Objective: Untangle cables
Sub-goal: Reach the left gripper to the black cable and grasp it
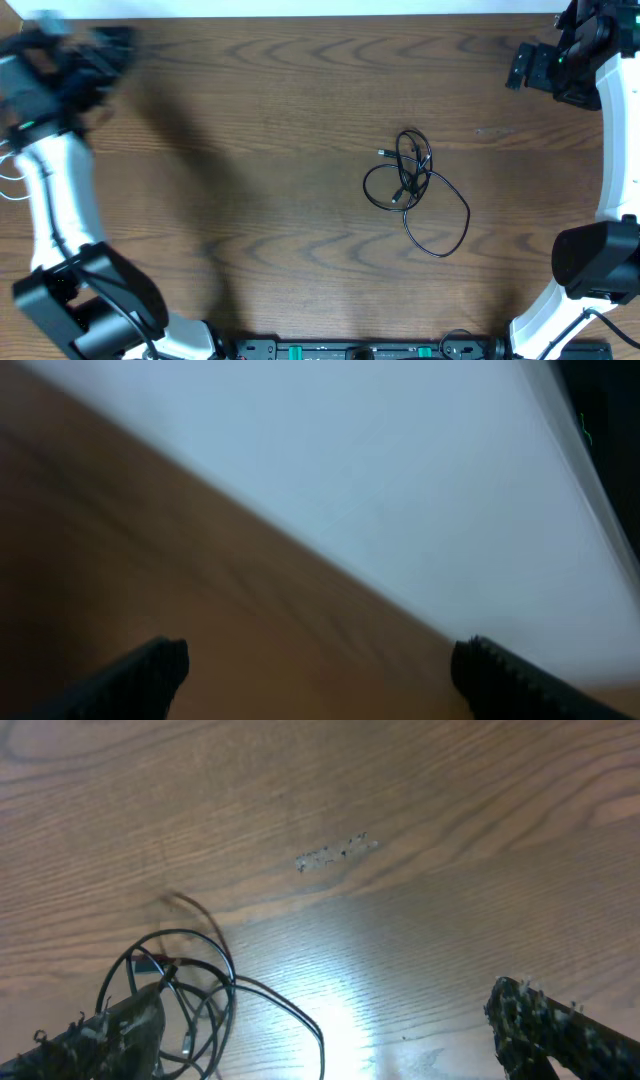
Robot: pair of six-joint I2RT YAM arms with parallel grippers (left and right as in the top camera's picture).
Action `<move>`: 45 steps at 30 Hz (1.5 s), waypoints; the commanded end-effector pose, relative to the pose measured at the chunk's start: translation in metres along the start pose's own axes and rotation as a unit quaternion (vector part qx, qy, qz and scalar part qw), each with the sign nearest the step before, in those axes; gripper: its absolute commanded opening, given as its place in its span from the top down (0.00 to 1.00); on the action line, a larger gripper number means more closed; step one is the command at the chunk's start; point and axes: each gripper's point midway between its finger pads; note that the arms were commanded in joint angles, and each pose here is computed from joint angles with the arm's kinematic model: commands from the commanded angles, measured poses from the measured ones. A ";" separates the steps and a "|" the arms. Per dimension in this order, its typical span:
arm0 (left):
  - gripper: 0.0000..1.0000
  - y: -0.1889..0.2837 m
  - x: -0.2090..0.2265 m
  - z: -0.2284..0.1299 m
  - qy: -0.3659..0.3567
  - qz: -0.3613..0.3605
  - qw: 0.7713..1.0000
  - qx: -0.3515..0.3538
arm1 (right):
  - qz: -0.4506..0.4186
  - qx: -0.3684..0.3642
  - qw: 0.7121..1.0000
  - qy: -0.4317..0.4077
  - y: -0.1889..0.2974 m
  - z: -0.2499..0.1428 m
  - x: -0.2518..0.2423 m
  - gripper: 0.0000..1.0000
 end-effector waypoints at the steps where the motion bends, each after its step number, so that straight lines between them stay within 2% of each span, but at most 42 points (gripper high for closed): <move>1: 0.10 -0.043 -0.094 -0.095 0.011 -0.126 0.979 0.161 | 0.000 -0.001 1.000 0.002 0.001 0.001 0.000 0.01; 5: 0.10 -0.065 -0.156 -0.181 -0.047 -0.166 0.949 0.265 | 0.000 -0.002 1.000 0.002 0.001 0.001 0.000 0.01; 6: 0.10 -0.074 -0.172 -0.221 -0.068 -0.140 0.940 0.305 | 0.000 -0.002 1.000 0.002 0.001 0.001 0.000 0.01; 9: 0.10 -0.080 -0.182 -0.278 -0.107 -0.085 0.924 0.357 | 0.000 -0.002 1.000 0.002 0.001 0.001 0.000 0.01; 14: 0.10 -0.085 -0.184 -0.344 -0.185 -0.007 0.898 0.398 | 0.000 -0.002 1.000 0.002 0.001 0.001 0.000 0.01; 19: 0.10 -0.091 -0.195 -0.393 -0.210 -0.009 0.879 0.429 | 0.000 -0.002 1.000 0.002 0.001 0.001 0.000 0.01; 22: 0.10 -0.097 -0.202 -0.412 -0.219 -0.020 0.874 0.434 | 0.000 -0.002 1.000 0.002 0.001 0.001 0.000 0.01; 25: 0.10 -0.103 -0.210 -0.422 -0.210 -0.027 0.878 0.428 | 0.000 -0.002 1.000 0.002 0.001 0.001 0.000 0.01; 30: 0.11 -0.110 -0.226 -0.423 -0.183 -0.035 0.893 0.410 | 0.000 -0.002 1.000 0.002 0.001 0.001 0.000 0.01; 38: 0.13 -0.110 -0.227 -0.424 -0.180 -0.037 0.892 0.413 | 0.000 -0.002 1.000 0.002 0.001 0.001 0.000 0.01; 43: 0.14 -0.100 -0.257 -0.420 -0.138 -0.132 0.880 0.435 | 0.000 -0.002 1.000 0.002 0.001 0.001 0.000 0.01; 45: 0.16 -0.103 -0.256 -0.410 -0.110 -0.128 0.886 0.432 | 0.000 -0.002 1.000 0.002 0.001 0.001 0.000 0.01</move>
Point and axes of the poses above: each gripper's point midway between its finger pads, its own y axis back along the fingers, its own x axis along the line the jaws close on, z = x × y, and after that the axes turned 9 degrees about -y, right-handed
